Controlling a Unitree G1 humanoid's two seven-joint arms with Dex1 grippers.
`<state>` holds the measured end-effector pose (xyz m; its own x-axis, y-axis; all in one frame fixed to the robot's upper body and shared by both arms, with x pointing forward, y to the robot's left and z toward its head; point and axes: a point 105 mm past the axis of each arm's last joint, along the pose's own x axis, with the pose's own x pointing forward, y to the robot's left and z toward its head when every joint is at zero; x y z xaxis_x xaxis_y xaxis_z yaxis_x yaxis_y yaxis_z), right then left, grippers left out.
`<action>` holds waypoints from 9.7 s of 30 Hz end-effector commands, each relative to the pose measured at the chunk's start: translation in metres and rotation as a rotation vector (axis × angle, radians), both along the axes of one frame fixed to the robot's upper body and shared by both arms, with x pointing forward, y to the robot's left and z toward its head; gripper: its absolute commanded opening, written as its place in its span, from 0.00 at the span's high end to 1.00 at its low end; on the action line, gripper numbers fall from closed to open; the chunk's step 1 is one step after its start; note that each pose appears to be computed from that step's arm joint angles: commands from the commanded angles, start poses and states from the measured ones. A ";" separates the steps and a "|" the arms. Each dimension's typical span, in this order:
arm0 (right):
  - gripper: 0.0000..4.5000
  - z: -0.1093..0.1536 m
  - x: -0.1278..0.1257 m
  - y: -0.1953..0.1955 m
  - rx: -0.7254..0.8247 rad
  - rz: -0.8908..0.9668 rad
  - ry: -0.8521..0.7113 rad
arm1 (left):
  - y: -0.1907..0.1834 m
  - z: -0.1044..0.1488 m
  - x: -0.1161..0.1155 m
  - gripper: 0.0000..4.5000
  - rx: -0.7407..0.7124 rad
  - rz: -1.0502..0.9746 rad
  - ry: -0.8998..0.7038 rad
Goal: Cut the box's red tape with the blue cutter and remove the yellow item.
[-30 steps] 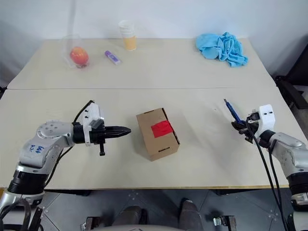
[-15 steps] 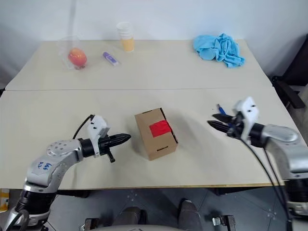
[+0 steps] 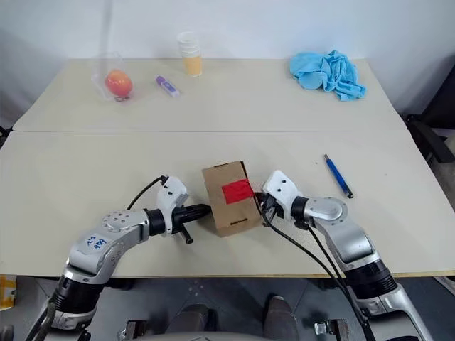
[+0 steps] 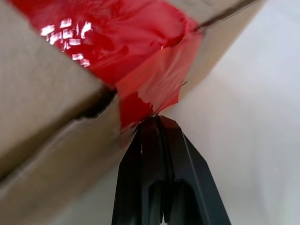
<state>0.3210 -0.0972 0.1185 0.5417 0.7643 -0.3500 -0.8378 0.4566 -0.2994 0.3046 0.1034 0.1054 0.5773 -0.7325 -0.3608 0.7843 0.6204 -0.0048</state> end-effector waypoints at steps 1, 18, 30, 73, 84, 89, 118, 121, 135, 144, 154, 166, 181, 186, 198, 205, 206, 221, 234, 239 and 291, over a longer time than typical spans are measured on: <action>0.99 0.002 -0.022 0.027 0.004 0.076 0.091 | 0.004 0.012 -0.006 1.00 0.015 -0.016 -0.039; 0.99 0.005 -0.026 -0.015 0.003 -0.059 0.215 | 0.027 0.009 -0.023 1.00 0.125 -0.028 0.018; 0.25 0.071 -0.025 -0.023 0.301 -0.172 0.392 | 0.021 0.084 -0.010 1.00 0.137 -0.286 -0.076; 0.01 0.028 -0.028 0.000 0.101 -0.347 0.488 | -0.023 0.016 -0.020 1.00 0.223 -0.387 -0.023; 0.01 0.023 0.007 -0.023 -0.083 -0.531 0.212 | -0.022 -0.008 -0.020 1.00 0.261 -0.359 0.036; 0.01 0.006 0.010 -0.041 -0.161 -0.572 0.161 | -0.019 -0.010 -0.024 1.00 0.258 -0.354 0.057; 0.01 0.005 -0.014 -0.051 0.331 -0.275 0.863 | -0.019 0.002 -0.022 1.00 0.240 -0.359 -0.011; 0.01 0.000 -0.017 -0.037 0.324 -0.219 0.911 | -0.020 0.005 -0.021 1.00 0.225 -0.355 -0.029; 0.68 -0.021 -0.018 -0.001 0.319 -0.136 0.983 | -0.017 0.013 -0.013 1.00 0.159 -0.314 -0.098; 0.96 -0.031 -0.008 -0.016 0.245 -0.233 0.980 | -0.021 0.013 -0.019 1.00 0.137 -0.383 -0.124; 0.99 0.006 -0.005 -0.059 0.249 -0.357 0.915 | -0.054 0.017 -0.011 1.00 -0.005 -0.412 -0.159; 0.99 0.062 -0.014 -0.112 0.043 -0.521 0.706 | -0.116 0.012 -0.004 1.00 -0.078 -0.480 -0.240; 0.99 0.099 -0.038 -0.082 -0.184 -0.422 0.544 | -0.122 0.000 0.001 1.00 -0.132 -0.314 -0.248; 0.99 0.088 -0.045 -0.072 -0.220 -0.421 0.528 | -0.121 0.001 0.003 1.00 -0.139 -0.280 -0.248; 0.99 0.088 -0.055 -0.042 -0.174 -0.470 0.445 | -0.099 -0.002 0.006 1.00 -0.065 -0.221 -0.230; 0.99 0.091 -0.052 -0.045 -0.206 -0.507 0.406 | -0.085 0.049 -0.031 1.00 -0.250 -0.467 -0.183; 0.99 0.092 -0.052 -0.046 -0.213 -0.513 0.400 | -0.085 0.068 -0.039 1.00 -0.312 -0.525 -0.194; 0.99 0.091 -0.044 -0.041 -0.195 -0.545 0.371 | -0.139 0.057 -0.010 1.00 -0.189 -0.488 -0.346; 0.99 0.088 -0.044 -0.037 -0.139 -0.556 0.369 | -0.140 0.039 -0.002 1.00 -0.131 -0.468 -0.311; 0.99 0.093 -0.041 -0.057 -0.131 -0.617 0.374 | -0.129 0.004 -0.009 1.00 -0.017 -0.491 -0.213; 0.00 0.131 -0.070 -0.121 0.391 -0.149 -0.165 | 0.079 0.058 -0.012 0.06 -0.117 -0.101 -0.276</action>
<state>0.2612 -0.2132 0.2331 0.7164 0.6972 -0.0250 -0.6946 0.7093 -0.1201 0.2958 0.1721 0.1471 0.5511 -0.8174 -0.1680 0.8344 0.5428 0.0962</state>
